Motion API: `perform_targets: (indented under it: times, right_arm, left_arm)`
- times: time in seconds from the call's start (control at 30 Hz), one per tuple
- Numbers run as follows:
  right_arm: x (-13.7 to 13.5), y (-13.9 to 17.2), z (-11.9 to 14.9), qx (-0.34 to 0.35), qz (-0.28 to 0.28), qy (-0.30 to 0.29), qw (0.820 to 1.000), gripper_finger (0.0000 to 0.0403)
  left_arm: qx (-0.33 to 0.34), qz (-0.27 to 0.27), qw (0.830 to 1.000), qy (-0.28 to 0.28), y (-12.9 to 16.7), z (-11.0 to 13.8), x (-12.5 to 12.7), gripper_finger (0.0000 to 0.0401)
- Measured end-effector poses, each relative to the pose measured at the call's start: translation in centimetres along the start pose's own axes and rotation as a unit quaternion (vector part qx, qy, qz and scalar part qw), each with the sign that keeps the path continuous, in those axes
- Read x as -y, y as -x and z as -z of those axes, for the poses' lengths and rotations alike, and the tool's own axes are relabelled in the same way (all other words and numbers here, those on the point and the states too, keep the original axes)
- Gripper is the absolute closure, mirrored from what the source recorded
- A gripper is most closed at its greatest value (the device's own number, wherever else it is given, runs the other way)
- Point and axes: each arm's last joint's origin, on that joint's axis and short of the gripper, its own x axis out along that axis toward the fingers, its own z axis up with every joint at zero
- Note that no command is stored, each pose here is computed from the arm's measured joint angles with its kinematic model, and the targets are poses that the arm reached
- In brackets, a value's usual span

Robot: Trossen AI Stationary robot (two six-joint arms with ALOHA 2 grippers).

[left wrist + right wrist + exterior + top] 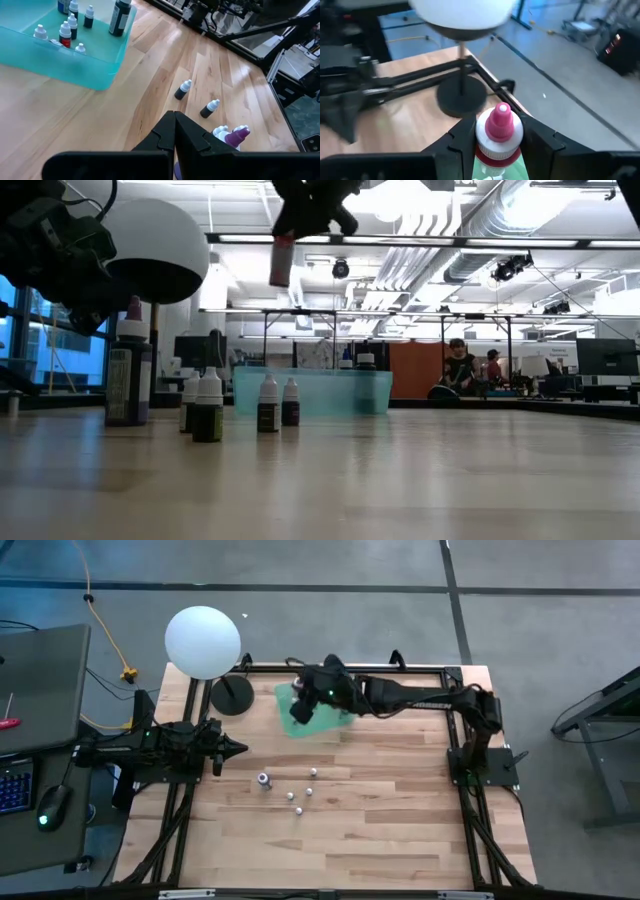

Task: Pick & Place food coloring
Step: Put the large pink dye bottles in the green bin

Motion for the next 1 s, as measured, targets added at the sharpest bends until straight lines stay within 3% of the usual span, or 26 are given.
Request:
perform_targets:
  times: [0.27, 0.43, 0.63, 1.0]
  right_arm:
    - [3.4, -1.5, 1.5, -0.067, 0.082, -0.1, 0.989, 0.0285]
    - [5.4, -1.9, 1.5, -0.066, 0.136, -0.129, 0.98, 0.0285]
    - [6.8, -4.7, 3.1, -0.085, 0.147, -0.155, 0.973, 0.0285]
    - [6.8, -9.8, 7.3, -0.116, 0.159, -0.177, 0.964, 0.0285]
  left_arm:
    - [0.0, 0.0, 1.0, 0.0, 0.0, 0.0, 0.0, 0.0401]
    - [0.0, 0.0, 1.0, 0.0, 0.0, 0.0, 0.0, 0.0401]
    - [0.0, 0.0, 1.0, 0.0, 0.0, 0.0, 0.0, 0.0401]
    - [0.0, 0.0, 1.0, 0.0, 0.0, 0.0, 0.0, 0.0401]
